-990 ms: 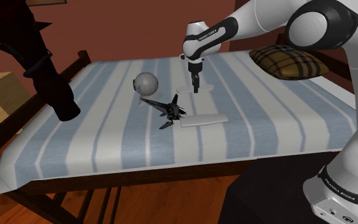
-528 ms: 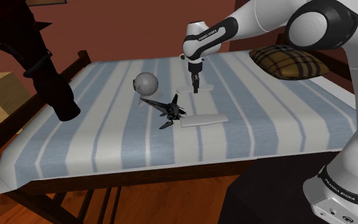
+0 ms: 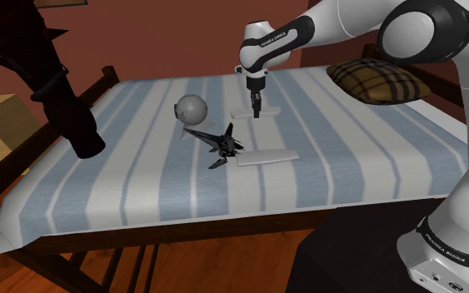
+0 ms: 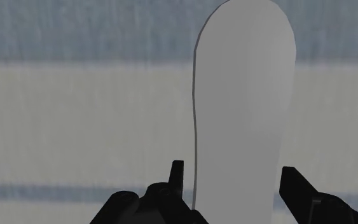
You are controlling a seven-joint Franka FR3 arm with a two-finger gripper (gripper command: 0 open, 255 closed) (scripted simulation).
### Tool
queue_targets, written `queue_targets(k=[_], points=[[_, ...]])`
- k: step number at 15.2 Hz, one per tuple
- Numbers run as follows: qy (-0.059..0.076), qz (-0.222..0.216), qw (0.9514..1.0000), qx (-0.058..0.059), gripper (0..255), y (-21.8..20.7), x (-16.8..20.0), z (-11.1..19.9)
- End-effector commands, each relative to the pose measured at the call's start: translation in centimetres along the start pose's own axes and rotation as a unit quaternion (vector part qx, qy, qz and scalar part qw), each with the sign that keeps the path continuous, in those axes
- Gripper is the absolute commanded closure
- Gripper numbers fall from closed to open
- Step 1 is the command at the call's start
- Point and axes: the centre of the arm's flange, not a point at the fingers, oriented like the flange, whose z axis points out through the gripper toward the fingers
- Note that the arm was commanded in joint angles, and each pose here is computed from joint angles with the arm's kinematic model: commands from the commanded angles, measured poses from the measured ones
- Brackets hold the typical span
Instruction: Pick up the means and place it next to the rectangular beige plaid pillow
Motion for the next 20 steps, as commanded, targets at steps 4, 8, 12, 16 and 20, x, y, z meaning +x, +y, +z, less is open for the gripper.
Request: queue_targets(k=[4, 8, 12, 16, 20], points=[[0.0, 0.0, 1.0, 0.0, 255, 0.0, 0.1, -2.8], [0.0, 0.0, 1.0, 0.0, 255, -0.1, 0.1, -4.9], [0.0, 0.0, 1.0, 0.0, 255, -0.1, 0.1, -7.0], [0.0, 0.0, 1.0, 0.0, 255, -0.1, 0.1, -9.1], [0.0, 0.0, 1.0, 0.0, 255, -0.2, 0.1, -11.2]])
